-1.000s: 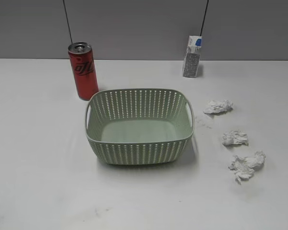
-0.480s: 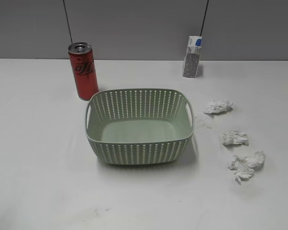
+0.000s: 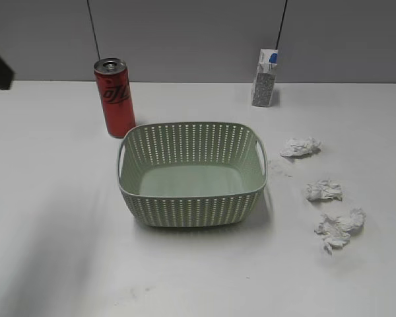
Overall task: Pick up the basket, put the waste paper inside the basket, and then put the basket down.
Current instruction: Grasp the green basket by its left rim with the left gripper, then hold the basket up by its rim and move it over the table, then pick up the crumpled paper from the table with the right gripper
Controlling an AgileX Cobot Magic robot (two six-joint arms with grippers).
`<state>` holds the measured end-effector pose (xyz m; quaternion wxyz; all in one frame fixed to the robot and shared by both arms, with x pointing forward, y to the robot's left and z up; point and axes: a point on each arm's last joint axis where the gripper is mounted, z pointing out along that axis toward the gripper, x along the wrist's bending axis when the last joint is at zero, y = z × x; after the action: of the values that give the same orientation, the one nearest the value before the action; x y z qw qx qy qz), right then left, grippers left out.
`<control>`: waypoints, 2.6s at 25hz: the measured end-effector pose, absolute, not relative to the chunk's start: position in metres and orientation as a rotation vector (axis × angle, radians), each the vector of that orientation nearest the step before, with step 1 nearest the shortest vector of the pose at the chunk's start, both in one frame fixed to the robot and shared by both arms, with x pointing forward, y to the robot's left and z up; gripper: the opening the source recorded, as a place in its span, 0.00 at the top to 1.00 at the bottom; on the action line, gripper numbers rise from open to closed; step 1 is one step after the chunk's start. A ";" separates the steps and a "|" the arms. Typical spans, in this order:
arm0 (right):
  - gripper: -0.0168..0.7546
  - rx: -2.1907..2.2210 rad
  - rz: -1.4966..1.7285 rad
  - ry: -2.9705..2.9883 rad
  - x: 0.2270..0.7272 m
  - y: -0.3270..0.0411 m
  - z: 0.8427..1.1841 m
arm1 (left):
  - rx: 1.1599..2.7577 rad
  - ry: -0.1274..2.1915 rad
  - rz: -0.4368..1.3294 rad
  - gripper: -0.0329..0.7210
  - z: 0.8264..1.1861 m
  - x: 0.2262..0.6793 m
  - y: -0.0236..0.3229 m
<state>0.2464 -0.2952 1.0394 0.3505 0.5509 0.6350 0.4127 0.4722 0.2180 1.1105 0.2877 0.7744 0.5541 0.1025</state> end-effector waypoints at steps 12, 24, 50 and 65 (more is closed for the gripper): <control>0.26 1.427 1.069 1.645 0.246 -0.295 1.039 | 2.323 1.680 -0.023 0.32 0.994 0.569 0.103; 0.23 1.427 1.069 1.645 0.246 -0.295 1.039 | 2.327 1.836 -0.132 0.50 0.938 0.581 0.094; 0.23 1.524 1.001 1.733 0.309 -0.286 1.085 | 2.176 1.764 0.037 0.96 1.013 0.575 0.113; 0.25 1.857 0.835 2.170 0.552 -0.230 1.034 | 2.200 1.759 0.080 0.96 1.005 0.580 0.114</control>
<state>0.5517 -0.2303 1.0339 0.0830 0.6218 0.7268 0.2795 0.5800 0.1138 1.0050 0.1611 0.7705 0.6162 0.0279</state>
